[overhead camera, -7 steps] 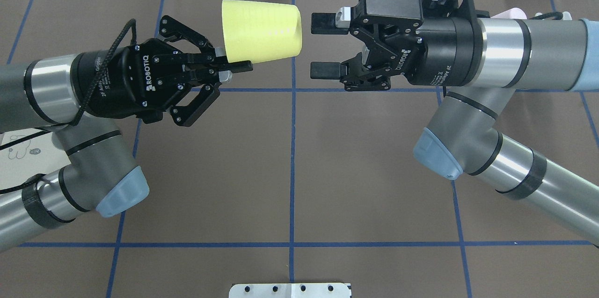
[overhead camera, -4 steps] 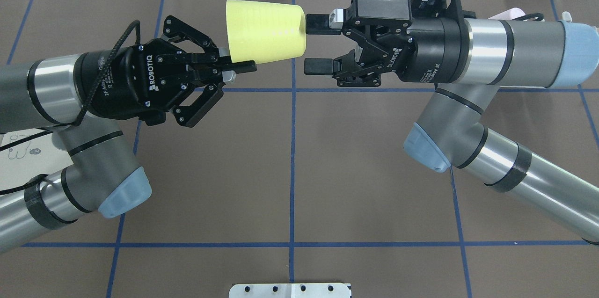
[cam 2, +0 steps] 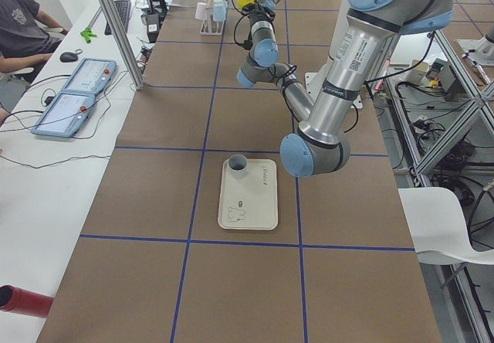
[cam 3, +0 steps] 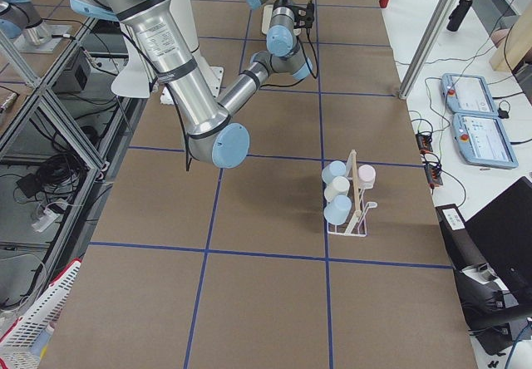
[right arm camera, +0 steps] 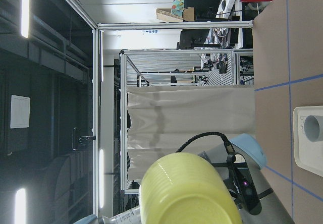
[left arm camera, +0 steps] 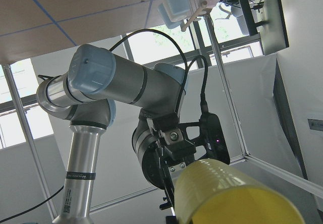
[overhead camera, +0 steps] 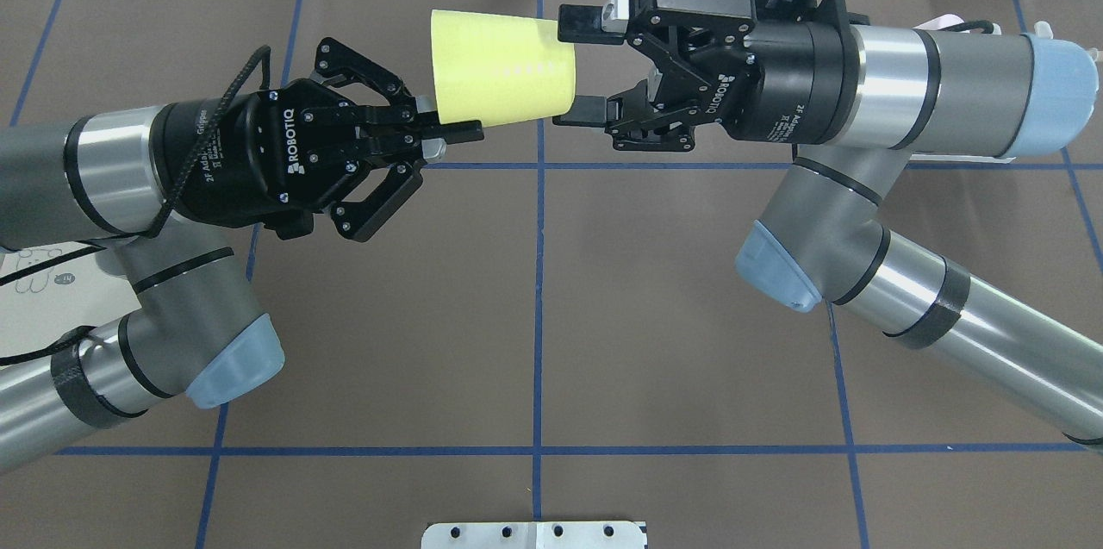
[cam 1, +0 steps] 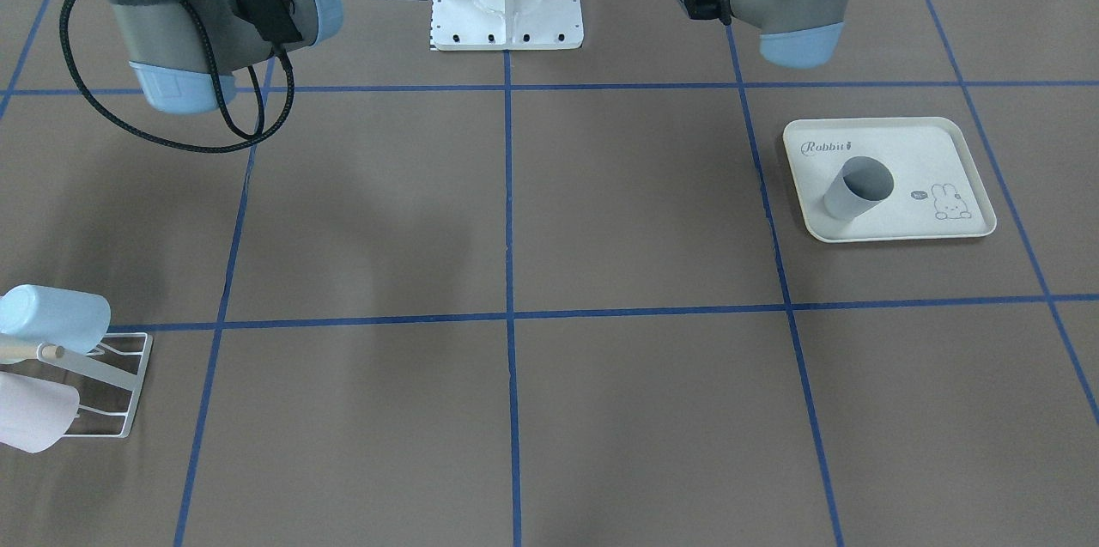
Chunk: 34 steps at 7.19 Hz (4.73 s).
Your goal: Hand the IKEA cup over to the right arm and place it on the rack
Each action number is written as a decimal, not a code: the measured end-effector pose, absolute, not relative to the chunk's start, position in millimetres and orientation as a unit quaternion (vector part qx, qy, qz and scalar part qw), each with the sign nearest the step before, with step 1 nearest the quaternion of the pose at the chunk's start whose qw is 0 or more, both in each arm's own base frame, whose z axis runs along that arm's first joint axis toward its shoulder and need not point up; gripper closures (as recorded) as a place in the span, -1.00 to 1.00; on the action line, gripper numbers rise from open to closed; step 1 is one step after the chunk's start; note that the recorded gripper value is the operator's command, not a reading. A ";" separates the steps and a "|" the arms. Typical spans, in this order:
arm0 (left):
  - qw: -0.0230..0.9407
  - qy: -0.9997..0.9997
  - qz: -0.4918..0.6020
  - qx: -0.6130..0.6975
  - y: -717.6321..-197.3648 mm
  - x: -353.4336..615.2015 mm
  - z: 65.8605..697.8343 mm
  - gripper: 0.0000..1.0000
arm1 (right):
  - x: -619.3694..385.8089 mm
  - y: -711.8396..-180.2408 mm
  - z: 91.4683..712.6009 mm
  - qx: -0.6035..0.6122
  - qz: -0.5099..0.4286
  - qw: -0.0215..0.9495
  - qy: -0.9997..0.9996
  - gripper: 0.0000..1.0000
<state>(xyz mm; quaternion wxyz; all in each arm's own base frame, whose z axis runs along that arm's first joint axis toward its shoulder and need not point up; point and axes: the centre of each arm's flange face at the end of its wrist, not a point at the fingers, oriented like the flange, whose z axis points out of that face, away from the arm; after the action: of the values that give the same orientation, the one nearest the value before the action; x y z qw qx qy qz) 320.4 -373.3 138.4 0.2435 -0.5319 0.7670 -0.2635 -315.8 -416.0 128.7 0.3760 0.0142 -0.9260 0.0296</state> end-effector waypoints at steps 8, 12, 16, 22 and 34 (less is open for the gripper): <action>0.239 0.765 -0.259 -0.539 -367.3 330.8 129.9 1.00 | -316.8 -416.0 128.5 0.015 0.034 0.372 -0.928 -0.85; 0.229 0.770 -0.264 -0.534 -370.2 330.6 130.4 1.00 | -318.4 -411.5 127.4 0.011 0.031 0.370 -0.929 -0.75; 0.228 0.771 -0.262 -0.534 -369.8 330.1 128.3 1.00 | -319.1 -411.4 128.3 0.011 0.031 0.370 -0.928 -0.05; 0.231 0.773 -0.265 -0.528 -372.1 331.9 131.5 -1.00 | -317.6 -411.7 128.8 0.012 0.031 0.370 -0.929 0.52; 0.580 0.761 -0.282 -0.068 -488.4 257.1 213.1 -1.00 | -197.1 -567.4 206.0 0.175 0.096 0.677 -0.709 0.47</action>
<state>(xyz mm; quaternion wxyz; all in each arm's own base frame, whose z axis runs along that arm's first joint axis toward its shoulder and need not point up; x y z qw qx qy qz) 257.1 -488.4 213.1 0.5801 -0.0676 0.7611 -0.2823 -197.1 -567.4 206.0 0.6770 0.1747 -0.7085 0.0957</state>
